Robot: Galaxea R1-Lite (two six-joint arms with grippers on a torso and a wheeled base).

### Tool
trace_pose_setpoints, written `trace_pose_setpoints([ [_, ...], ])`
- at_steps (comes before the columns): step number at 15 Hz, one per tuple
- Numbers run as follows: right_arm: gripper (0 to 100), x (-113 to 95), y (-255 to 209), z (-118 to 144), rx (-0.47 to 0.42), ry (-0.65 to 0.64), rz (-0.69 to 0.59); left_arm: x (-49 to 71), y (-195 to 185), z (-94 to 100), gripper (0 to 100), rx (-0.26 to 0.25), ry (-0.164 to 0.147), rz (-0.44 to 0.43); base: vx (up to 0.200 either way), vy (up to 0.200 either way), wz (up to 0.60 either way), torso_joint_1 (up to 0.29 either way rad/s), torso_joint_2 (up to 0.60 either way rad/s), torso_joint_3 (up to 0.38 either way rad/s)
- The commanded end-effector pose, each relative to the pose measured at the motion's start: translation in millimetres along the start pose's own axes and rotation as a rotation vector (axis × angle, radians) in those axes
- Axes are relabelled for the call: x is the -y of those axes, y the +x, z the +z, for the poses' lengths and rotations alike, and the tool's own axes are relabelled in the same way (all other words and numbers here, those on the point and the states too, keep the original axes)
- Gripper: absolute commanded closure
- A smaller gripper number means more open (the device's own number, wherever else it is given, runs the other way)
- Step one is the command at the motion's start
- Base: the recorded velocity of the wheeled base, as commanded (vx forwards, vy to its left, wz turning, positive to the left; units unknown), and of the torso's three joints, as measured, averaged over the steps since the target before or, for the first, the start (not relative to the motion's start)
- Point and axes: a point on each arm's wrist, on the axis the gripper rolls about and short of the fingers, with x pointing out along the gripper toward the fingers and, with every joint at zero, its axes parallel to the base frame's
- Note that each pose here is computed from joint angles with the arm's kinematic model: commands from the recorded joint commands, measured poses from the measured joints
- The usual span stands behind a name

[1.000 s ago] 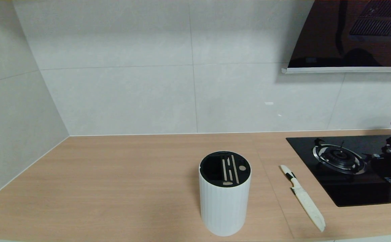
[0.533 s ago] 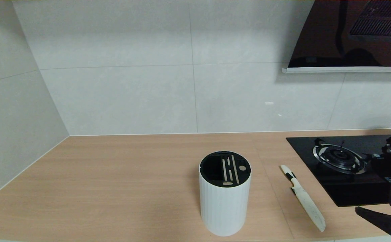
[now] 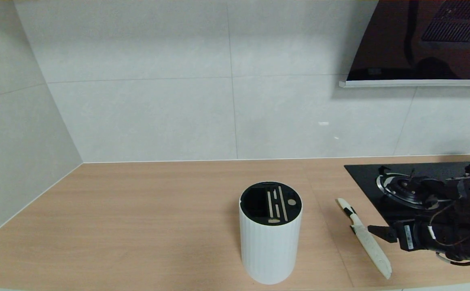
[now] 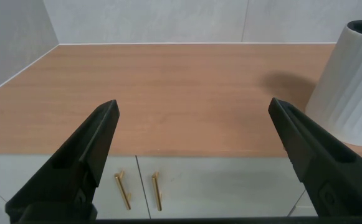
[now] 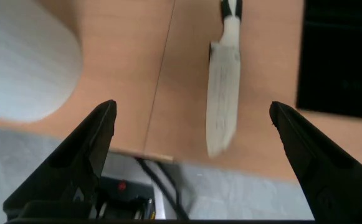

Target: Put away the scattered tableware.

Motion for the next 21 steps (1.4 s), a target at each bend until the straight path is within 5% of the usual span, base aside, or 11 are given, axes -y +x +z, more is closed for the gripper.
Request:
trace_pose_setpoints([
  [1, 0, 2, 40, -12, -0.080, -0.013, -0.015, 0.0, 0, 0.0, 0, 0.000, 0.000, 0.001, 0.000, 0.000, 0.00, 0.000, 0.00, 0.000],
  [6, 0, 1, 79, -15, -0.121, -0.043, -0.052, 0.0, 0, 0.0, 0, 0.000, 0.000, 0.001, 0.000, 0.000, 0.00, 0.000, 0.00, 0.000],
  [21, 0, 24, 160, -35, -0.052, -0.003, -0.122, 0.0, 0, 0.0, 0, -0.002, 0.000, 0.001, 0.000, 0.000, 0.00, 0.000, 0.00, 0.000],
])
